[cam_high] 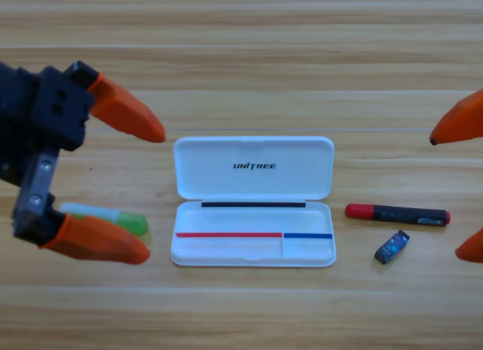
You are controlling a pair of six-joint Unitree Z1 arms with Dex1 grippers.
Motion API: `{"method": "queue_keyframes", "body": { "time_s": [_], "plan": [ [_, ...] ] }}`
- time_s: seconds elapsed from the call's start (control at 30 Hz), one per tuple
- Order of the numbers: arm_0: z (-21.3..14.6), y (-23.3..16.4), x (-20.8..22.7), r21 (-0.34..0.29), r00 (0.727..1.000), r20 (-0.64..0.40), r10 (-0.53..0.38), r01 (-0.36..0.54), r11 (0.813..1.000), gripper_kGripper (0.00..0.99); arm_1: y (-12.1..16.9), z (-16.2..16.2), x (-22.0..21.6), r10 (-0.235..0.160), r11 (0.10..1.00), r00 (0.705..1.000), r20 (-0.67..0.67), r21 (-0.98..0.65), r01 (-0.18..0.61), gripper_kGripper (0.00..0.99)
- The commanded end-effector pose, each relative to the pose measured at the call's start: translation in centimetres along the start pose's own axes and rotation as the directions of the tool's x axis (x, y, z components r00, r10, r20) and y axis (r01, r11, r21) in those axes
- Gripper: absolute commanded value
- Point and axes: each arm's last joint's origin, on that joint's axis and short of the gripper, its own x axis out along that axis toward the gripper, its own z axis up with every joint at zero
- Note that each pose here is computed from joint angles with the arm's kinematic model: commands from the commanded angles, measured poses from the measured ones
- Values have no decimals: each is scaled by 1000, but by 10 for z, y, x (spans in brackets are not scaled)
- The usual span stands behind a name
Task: Clean up eraser and pencils
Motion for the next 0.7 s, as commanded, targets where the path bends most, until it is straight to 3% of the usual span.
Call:
{"method": "queue_keyframes", "body": {
  "time_s": [0.03, 0.33, 0.43, 0.5, 0.7],
  "plan": [
    [-1, -1, 14, -3, 999, -52, -17, 17, 1000, 986, -2, -3, 19, 42, 999, 999, -31, 13, -41, 986],
    [0, -1, 12, -9, 999, -45, -16, 16, 1000, 989, 0, -3, 15, 32, 999, 999, -20, 43, -31, 986],
    [1, -1, 10, -8, 999, -46, -15, 15, 1000, 990, 2, -5, 8, 3, 998, 1000, -13, 70, -2, 986],
    [2, 0, 10, -3, 998, -56, -14, 14, 1000, 990, 1, -11, 2, -39, 991, 999, -18, 125, 41, 986],
    [7, 4, 1, 57, 994, -104, 21, -16, 998, 990, -8, -23, -6, -250, 877, 959, -135, 388, 283, 985]
  ]
}}
